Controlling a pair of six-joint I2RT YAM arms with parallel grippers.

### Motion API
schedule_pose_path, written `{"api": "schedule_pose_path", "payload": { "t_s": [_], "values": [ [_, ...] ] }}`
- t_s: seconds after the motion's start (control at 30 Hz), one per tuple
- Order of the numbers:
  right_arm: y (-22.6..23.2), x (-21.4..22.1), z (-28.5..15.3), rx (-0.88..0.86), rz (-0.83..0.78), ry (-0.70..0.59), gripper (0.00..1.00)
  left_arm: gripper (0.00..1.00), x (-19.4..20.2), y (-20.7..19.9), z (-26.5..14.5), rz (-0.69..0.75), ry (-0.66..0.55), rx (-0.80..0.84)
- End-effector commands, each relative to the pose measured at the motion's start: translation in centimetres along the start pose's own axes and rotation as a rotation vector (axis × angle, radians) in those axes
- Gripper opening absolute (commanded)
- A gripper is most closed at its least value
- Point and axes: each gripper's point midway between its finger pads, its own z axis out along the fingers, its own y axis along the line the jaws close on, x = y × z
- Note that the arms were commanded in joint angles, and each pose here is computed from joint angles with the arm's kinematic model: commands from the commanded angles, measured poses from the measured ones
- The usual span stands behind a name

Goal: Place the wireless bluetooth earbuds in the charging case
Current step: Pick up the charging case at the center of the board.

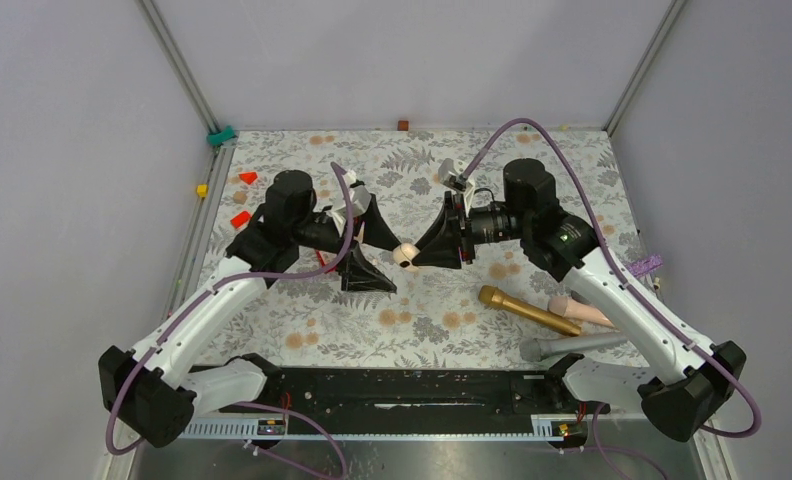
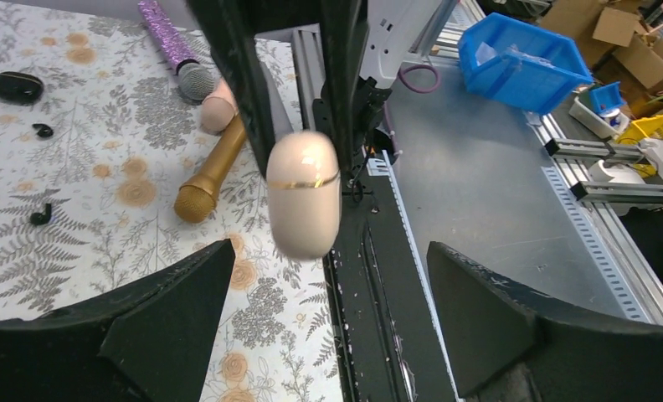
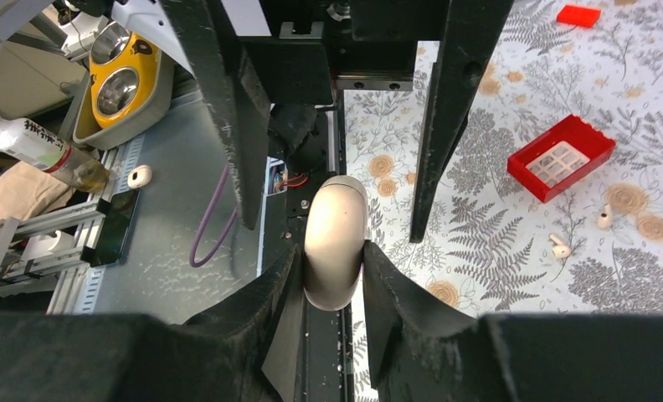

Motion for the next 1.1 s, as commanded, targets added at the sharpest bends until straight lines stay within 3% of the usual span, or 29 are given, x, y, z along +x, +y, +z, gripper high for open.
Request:
{"api": "schedule_pose_path", "payload": {
  "t_s": [0.0,0.13,0.27,0.6,1.07],
  "values": [
    [0.1,-0.6,0.7,-0.038,-0.011,-0.027,0.35,0.85,-0.1,-0.6,0.8,0.003,-0.010,0.077],
    [0.0,-0.4,0.8,-0.043,-0.004,-0.023,0.35,0.78,0.1,-0.3,1.2,-0.014,-0.002,0.083],
    [-0.2,-0.2,0.8,-0.035,-0.009,-0.024,0.35,0.58,0.1,-0.3,1.3,-0.017,0.000,0.086],
    [-0.7,0.2,0.9,-0.018,-0.013,-0.017,0.35,0.43,0.1,0.0,1.4,-0.020,0.001,0.075],
    [-1.0,0.5,1.0,-0.018,-0.007,-0.008,0.35,0.33,0.4,0.5,1.8,-0.039,0.008,0.069]
  ]
}}
